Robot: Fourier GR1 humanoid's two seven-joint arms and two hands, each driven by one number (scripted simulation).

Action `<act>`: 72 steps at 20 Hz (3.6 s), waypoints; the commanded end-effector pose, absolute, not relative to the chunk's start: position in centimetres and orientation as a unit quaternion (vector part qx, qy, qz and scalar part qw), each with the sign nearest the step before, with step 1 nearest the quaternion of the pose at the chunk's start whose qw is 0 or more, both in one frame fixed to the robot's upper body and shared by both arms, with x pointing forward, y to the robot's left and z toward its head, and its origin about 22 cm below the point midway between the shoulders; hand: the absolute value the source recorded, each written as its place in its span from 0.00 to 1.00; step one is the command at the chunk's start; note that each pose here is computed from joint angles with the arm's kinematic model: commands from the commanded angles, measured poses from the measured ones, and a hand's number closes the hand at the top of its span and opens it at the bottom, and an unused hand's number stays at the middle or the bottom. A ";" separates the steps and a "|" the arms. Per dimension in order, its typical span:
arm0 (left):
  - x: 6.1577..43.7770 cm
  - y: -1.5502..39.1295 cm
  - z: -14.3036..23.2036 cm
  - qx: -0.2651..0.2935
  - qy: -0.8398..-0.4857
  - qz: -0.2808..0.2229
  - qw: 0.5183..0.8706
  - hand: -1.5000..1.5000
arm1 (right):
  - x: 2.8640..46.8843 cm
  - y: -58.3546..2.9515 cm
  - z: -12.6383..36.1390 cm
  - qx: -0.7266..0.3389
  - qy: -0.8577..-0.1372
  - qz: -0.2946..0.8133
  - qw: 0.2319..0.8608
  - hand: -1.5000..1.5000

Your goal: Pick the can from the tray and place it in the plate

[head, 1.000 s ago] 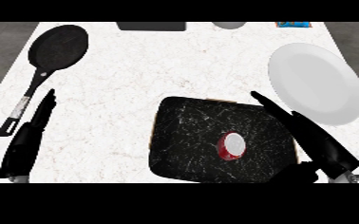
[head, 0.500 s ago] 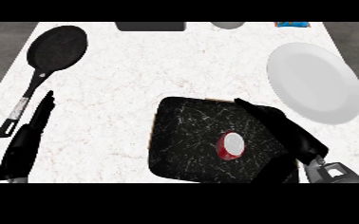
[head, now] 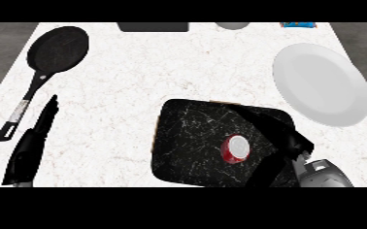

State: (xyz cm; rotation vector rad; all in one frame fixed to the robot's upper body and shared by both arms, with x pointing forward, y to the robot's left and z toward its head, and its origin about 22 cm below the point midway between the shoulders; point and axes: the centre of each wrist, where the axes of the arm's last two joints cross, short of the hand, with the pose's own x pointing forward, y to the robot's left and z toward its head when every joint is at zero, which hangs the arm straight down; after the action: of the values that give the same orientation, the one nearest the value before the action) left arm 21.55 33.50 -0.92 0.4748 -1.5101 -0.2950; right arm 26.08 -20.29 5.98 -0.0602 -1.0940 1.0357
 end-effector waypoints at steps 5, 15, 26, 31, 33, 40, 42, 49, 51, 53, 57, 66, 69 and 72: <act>20.4 33.3 0.8 0.208 -0.674 -0.136 0.696 0.50 | 26.2 -19.6 4.0 -0.022 -0.483 0.477 0.734 0.00; 22.4 33.6 -0.4 0.213 -0.673 -0.138 0.695 0.50 | 26.7 -17.9 2.4 -0.004 -0.523 0.459 0.719 1.00; 21.7 33.2 0.0 0.213 -0.683 -0.123 0.687 0.50 | 28.7 -40.4 9.7 -0.259 -0.461 0.482 0.699 1.00; 21.8 32.9 0.1 0.203 -0.690 -0.127 0.683 0.50 | 27.9 -47.2 14.2 -0.353 -0.479 0.447 0.668 1.00; 21.8 33.1 0.2 0.209 -0.692 -0.126 0.679 0.50 | 27.1 -49.5 15.4 -0.386 -0.495 0.429 0.650 1.00; 22.2 32.7 0.1 0.200 -0.695 -0.128 0.678 0.50 | 25.5 -54.4 18.0 -0.455 -0.597 0.362 0.552 1.00; 22.4 32.6 0.2 0.196 -0.692 -0.128 0.683 0.50 | 24.9 -55.7 19.4 -0.451 -0.639 0.349 0.517 1.00; 22.2 33.0 0.3 0.193 -0.696 -0.138 0.677 0.50 | 23.4 -58.7 19.6 -0.356 -0.748 0.340 0.446 1.00; 22.2 31.8 -0.1 0.191 -0.695 -0.139 0.679 0.50 | 23.4 -59.1 19.8 -0.328 -0.763 0.351 0.433 1.00; 22.7 33.2 0.1 0.197 -0.691 -0.144 0.680 0.50 | 23.3 -59.5 20.4 -0.314 -0.767 0.366 0.423 1.00; 23.4 33.3 1.1 0.193 -0.691 -0.149 0.681 0.50 | 24.9 -58.7 19.8 -0.287 -0.776 0.365 0.428 1.00; 23.1 32.2 -0.6 0.199 -0.686 -0.152 0.683 0.50 | 30.8 -54.9 19.4 -0.234 -0.755 0.386 0.476 1.00; 23.5 31.5 -1.4 0.194 -0.687 -0.143 0.686 0.50 | 34.5 -50.4 16.1 -0.213 -0.739 0.421 0.480 1.00; 23.7 33.7 0.7 0.195 -0.689 -0.146 0.683 0.50 | 35.8 -49.1 15.2 -0.222 -0.711 0.447 0.496 1.00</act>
State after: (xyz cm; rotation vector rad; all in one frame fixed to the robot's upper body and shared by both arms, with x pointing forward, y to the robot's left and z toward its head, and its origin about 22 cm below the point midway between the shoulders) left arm 23.36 32.70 0.00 0.4337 -1.5456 -0.3303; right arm 33.59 -51.55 16.51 -0.6371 -1.7589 1.0017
